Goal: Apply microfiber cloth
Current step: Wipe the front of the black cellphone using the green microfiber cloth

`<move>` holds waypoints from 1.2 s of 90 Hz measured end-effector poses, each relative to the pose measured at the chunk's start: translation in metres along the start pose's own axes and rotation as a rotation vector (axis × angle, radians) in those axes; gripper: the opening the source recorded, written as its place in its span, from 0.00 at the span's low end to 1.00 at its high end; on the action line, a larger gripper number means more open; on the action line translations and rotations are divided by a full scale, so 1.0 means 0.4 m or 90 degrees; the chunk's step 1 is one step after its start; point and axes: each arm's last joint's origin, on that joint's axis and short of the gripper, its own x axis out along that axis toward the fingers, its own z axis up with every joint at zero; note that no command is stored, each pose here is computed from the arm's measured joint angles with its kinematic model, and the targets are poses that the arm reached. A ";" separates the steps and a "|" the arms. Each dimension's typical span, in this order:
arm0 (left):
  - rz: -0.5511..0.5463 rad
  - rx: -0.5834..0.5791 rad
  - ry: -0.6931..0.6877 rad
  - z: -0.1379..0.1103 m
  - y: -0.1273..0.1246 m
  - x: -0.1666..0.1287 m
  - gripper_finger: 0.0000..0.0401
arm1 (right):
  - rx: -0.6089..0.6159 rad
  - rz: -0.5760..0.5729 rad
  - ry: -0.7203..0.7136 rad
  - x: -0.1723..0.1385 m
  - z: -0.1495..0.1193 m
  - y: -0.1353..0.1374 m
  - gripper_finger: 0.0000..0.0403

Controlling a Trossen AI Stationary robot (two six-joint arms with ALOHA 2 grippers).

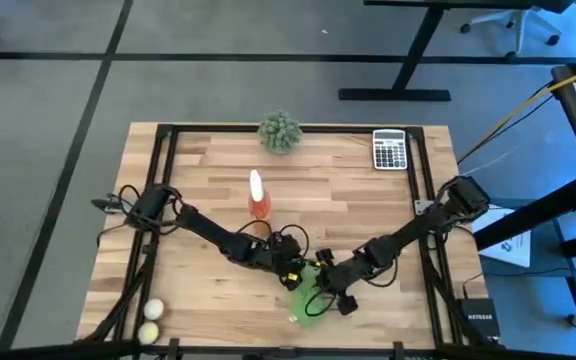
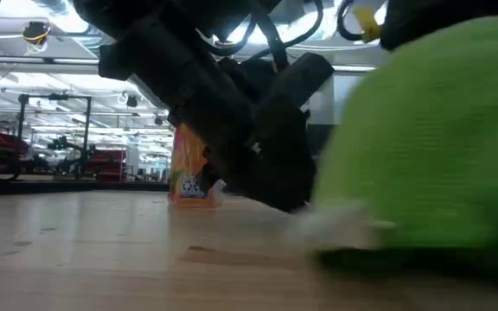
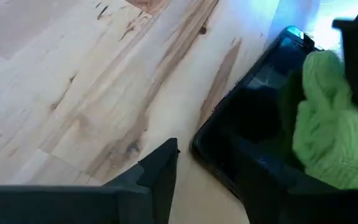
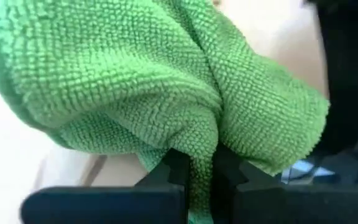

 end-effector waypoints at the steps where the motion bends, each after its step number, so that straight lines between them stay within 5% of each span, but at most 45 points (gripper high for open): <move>1: 0.000 0.000 0.000 0.000 0.000 0.000 0.33 | 0.000 -0.004 -0.004 -0.003 0.002 0.000 0.02; 24: 0.001 0.000 0.000 0.000 0.001 0.000 0.33 | 0.010 -0.191 -0.076 0.000 0.023 -0.031 0.02; 48: 0.000 0.001 0.001 -0.001 0.000 0.000 0.33 | 0.036 -0.118 -0.048 0.055 -0.003 -0.042 0.02; 70: 0.001 0.002 0.003 -0.003 0.000 0.000 0.33 | 0.044 0.026 0.039 -0.007 -0.008 -0.012 0.02; 89: 0.003 0.002 0.002 -0.002 0.002 0.001 0.33 | 0.015 -0.077 -0.086 -0.064 0.053 -0.018 0.02; 108: 0.003 0.002 0.003 -0.002 0.002 0.001 0.33 | 0.007 -0.136 -0.103 0.001 0.039 -0.046 0.02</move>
